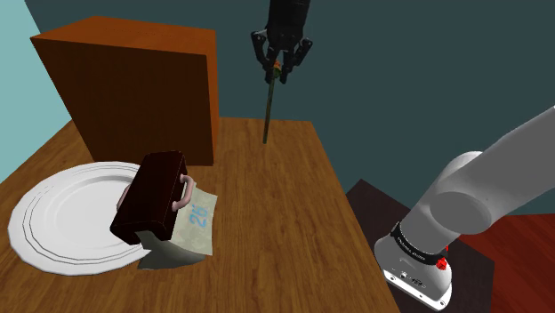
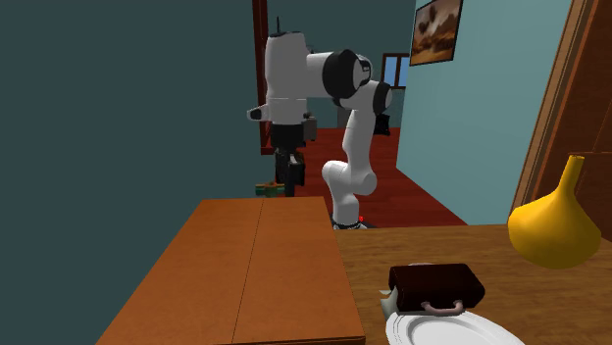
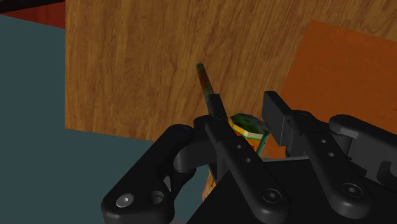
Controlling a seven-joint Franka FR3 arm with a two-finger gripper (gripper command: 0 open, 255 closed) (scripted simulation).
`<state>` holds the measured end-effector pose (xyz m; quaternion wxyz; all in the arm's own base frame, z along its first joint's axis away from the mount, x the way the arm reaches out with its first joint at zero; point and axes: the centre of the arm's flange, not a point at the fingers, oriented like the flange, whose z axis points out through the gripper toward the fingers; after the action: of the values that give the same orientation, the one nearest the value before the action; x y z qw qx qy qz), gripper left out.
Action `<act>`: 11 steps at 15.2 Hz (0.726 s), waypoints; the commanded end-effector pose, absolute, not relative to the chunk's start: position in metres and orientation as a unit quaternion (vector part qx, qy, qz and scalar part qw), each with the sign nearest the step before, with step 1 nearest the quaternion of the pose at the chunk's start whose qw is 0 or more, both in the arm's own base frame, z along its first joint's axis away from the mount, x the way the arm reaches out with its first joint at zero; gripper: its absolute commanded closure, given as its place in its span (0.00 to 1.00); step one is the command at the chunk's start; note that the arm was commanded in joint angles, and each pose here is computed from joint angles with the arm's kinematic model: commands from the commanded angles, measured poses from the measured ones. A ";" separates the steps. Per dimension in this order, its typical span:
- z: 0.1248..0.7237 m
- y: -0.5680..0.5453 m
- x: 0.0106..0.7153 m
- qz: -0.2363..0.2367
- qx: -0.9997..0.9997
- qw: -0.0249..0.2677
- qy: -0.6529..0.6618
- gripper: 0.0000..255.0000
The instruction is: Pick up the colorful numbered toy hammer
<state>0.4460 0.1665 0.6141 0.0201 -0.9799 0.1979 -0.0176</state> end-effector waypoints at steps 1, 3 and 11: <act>0.622 0.167 0.446 -0.017 -0.980 0.020 0.198 1.00; 0.632 0.167 0.446 -0.017 -0.980 0.020 0.198 1.00; 0.675 0.167 0.446 -0.017 -0.980 0.020 0.198 1.00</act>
<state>0.4452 0.1667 0.6696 0.0202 -0.9799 0.1979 -0.0176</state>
